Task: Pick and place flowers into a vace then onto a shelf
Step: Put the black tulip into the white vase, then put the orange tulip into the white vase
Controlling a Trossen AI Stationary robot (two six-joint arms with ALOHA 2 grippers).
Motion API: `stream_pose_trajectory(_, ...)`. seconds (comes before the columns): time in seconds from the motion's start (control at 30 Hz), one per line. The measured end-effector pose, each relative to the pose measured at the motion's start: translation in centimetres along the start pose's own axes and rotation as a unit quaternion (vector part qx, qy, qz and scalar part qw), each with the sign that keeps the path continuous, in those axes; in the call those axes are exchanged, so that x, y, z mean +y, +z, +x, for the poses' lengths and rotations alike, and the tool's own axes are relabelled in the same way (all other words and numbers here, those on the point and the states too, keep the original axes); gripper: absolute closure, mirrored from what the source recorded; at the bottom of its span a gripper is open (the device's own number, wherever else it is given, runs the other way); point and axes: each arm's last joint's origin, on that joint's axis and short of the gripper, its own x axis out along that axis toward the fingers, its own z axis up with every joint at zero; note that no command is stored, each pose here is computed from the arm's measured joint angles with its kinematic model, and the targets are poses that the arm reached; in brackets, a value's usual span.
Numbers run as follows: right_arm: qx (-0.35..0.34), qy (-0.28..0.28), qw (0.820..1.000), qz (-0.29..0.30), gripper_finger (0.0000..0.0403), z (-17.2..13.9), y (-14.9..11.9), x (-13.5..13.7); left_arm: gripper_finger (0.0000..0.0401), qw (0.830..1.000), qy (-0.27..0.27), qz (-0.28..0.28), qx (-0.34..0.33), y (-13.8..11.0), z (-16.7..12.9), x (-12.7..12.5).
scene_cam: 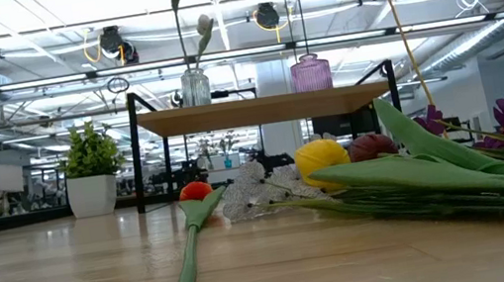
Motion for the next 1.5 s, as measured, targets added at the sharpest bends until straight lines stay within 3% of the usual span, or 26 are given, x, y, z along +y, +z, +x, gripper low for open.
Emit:
stream_pose_trajectory(0.27,0.0,0.0,1.0,0.0,0.0243,0.0,0.0,0.0,0.0199,1.0,0.0,-0.018,0.003,-0.1,0.4,0.3)
stream_pose_trajectory(0.5,0.0,0.001,1.0,0.0,0.0243,0.0,0.0,0.0,0.0147,0.999,-0.012,-0.022,-0.028,0.9,-0.9,-0.1)
stream_pose_trajectory(0.83,0.0,0.001,1.0,0.0,0.0243,0.0,0.0,0.0,0.0137,0.997,-0.017,-0.023,-0.074,2.8,-4.2,-0.6)
stream_pose_trajectory(1.23,0.0,0.001,1.0,0.0,0.0243,0.0,0.0,0.0,0.0137,0.996,-0.019,-0.028,-0.077,2.7,-6.5,-1.6)
stream_pose_trajectory(1.5,0.0,0.001,1.0,0.0,0.0243,0.0,0.0,0.0,0.0137,0.994,-0.053,-0.042,-0.086,2.7,-8.4,-2.5)
